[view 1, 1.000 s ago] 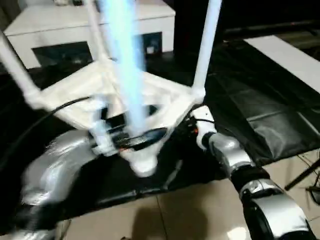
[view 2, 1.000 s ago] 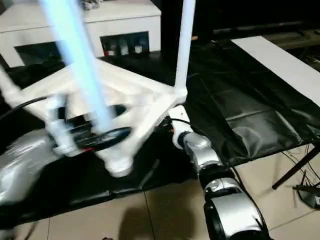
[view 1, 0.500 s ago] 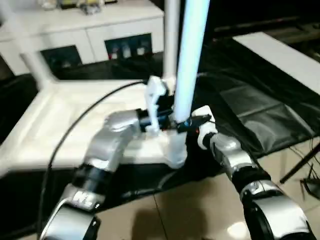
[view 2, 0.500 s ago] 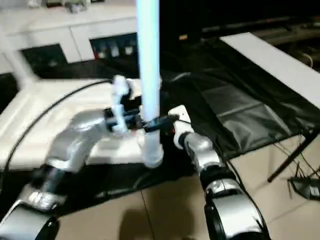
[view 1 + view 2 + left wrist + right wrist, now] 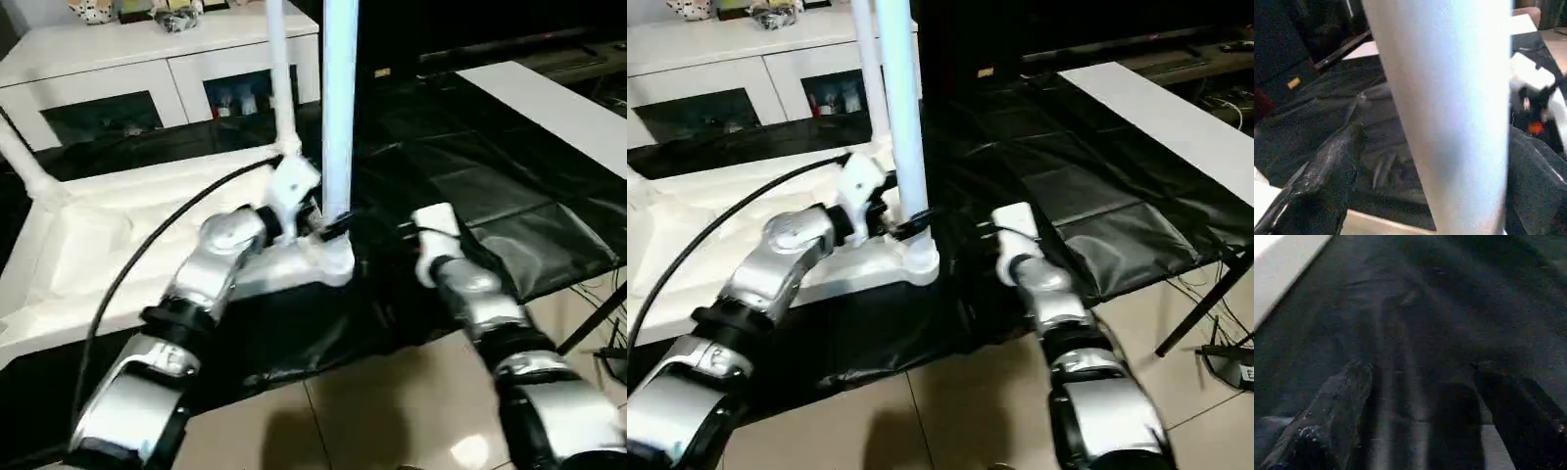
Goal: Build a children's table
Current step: Rotate table base
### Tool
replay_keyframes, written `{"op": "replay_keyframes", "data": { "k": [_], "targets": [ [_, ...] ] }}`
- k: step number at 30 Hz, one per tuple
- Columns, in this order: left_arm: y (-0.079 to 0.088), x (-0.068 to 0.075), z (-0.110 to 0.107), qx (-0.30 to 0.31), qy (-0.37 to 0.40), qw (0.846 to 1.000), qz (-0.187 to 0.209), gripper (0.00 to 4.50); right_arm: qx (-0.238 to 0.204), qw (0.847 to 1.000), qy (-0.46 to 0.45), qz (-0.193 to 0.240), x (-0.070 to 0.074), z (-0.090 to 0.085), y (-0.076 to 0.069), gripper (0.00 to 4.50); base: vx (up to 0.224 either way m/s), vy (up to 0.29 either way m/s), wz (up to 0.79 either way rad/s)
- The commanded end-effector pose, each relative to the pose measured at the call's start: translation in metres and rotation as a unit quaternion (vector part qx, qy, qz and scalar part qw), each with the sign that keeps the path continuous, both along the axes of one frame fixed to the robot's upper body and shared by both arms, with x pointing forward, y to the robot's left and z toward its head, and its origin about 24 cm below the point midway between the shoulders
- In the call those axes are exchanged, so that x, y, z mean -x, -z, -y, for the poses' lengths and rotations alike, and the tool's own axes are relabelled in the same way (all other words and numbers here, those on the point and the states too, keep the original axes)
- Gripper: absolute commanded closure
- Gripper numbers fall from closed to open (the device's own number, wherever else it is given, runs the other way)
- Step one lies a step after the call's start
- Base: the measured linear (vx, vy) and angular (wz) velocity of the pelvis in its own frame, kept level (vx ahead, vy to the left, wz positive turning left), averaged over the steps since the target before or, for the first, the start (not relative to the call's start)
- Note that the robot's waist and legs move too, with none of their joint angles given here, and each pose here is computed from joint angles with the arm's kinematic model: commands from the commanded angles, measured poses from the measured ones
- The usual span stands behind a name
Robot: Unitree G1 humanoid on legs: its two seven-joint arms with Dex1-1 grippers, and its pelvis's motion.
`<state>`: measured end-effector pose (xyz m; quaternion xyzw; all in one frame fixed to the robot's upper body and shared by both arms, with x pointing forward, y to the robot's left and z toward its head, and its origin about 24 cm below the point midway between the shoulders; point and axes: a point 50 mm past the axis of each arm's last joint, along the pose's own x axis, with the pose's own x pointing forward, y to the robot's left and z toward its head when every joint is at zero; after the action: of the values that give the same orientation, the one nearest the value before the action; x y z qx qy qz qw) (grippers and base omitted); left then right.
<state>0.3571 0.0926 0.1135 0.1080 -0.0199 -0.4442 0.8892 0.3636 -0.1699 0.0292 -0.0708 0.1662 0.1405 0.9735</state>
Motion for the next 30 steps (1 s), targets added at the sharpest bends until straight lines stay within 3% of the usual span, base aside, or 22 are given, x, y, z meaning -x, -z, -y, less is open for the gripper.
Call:
{"op": "replay_keyframes", "data": {
  "k": [1, 3, 7, 10, 14, 19, 25, 30],
  "targets": [
    [0.005, 0.012, -0.005, 0.028, 0.057, 0.997, -0.036, 0.06, -0.017, 0.999, -0.024, 0.025, -0.003, 0.002, -0.012, 0.63, 0.000, 0.000, 0.00],
    [0.011, 0.021, -0.005, 0.020, 0.096, 0.994, -0.056, 0.06, -0.014, 0.998, -0.046, 0.026, 0.000, 0.004, -0.012, 0.63, 0.000, 0.000, 0.00],
    [0.038, 0.033, -0.016, -0.060, 0.153, 0.981, -0.102, 0.06, 0.004, 0.991, -0.134, 0.020, 0.011, 0.009, -0.011, 0.63, 0.000, 0.000, 0.00],
    [0.050, 0.026, -0.029, -0.114, 0.127, 0.979, -0.108, 0.06, 0.027, 0.981, -0.190, 0.011, 0.020, 0.011, -0.010, 0.63, 0.000, 0.000, 0.00],
    [0.052, 0.009, -0.044, -0.162, 0.058, 0.979, -0.108, 0.45, 0.033, 0.961, -0.275, -0.017, 0.037, 0.008, -0.008, 0.63, 0.000, 0.000, 0.00],
    [0.046, 0.003, -0.046, -0.160, 0.079, 0.976, -0.124, 0.91, 0.038, 0.946, -0.320, -0.029, 0.048, 0.007, -0.009, 0.63, 0.000, 0.000, 0.00],
    [0.049, 0.007, -0.050, -0.172, 0.143, 0.960, -0.169, 1.41, 0.046, 0.945, -0.322, -0.034, 0.050, 0.011, -0.013, 0.63, 0.000, 0.000, 0.00],
    [0.050, 0.004, -0.053, -0.207, 0.142, 0.954, -0.163, 1.87, 0.055, 0.946, -0.316, -0.034, 0.050, 0.015, -0.019, 0.63, 0.000, 0.000, 0.00]
  ]
}}
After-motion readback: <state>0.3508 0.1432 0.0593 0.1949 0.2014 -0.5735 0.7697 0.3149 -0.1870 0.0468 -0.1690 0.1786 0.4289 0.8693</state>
